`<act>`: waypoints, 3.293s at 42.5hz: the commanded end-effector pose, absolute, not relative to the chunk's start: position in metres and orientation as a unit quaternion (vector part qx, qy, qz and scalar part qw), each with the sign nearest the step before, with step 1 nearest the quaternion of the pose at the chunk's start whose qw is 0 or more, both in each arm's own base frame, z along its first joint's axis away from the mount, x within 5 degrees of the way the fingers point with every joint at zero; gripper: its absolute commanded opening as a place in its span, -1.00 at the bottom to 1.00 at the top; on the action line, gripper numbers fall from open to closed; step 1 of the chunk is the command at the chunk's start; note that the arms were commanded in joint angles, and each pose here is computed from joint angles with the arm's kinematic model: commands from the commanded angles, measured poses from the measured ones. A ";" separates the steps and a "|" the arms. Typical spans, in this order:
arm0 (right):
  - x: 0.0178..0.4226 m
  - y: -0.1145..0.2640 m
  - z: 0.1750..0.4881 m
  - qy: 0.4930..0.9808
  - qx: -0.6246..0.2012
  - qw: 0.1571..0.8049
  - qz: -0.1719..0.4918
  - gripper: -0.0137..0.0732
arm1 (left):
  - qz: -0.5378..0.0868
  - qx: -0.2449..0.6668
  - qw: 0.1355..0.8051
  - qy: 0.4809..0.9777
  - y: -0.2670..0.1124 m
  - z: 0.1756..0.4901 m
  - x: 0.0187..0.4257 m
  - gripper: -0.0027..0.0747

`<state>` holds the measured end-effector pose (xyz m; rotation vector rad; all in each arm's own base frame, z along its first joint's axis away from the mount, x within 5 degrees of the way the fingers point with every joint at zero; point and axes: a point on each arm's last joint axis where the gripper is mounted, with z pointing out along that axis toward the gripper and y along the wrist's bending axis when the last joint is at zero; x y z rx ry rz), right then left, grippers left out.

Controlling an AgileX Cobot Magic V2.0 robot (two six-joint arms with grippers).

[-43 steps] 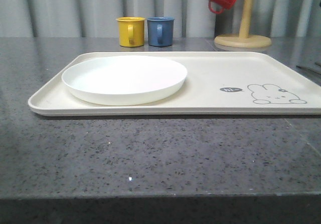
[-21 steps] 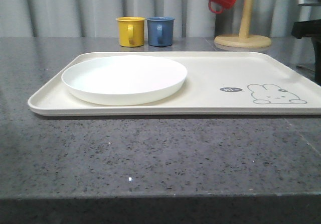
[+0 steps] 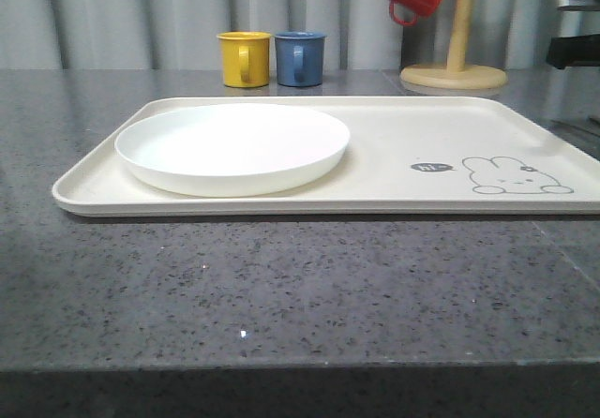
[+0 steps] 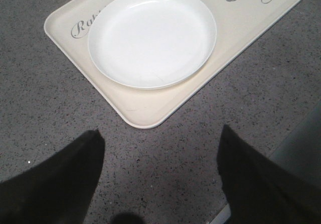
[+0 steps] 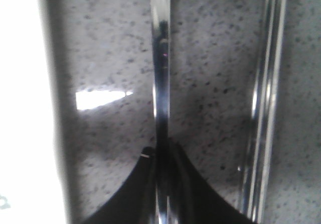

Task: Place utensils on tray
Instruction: 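Lower the right gripper onto the steel fork and grasp it, then carry the fork onto the tray beside the plate and release, then lower the right gripper onto the steel chopsticks and grasp them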

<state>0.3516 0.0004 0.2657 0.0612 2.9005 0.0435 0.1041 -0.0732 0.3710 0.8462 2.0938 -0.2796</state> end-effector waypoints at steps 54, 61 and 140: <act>0.376 0.163 0.300 0.974 0.031 0.154 0.161 -0.08 | -0.130 0.327 0.460 0.815 -0.076 0.384 0.105 0.29; 0.378 0.161 0.300 0.974 0.027 0.166 0.150 0.01 | -0.130 0.327 0.460 0.815 -0.076 0.384 0.105 0.29; 0.348 -0.049 0.284 0.995 0.057 0.086 -0.003 -0.22 | -0.130 0.327 0.460 0.815 -0.076 0.384 0.105 0.29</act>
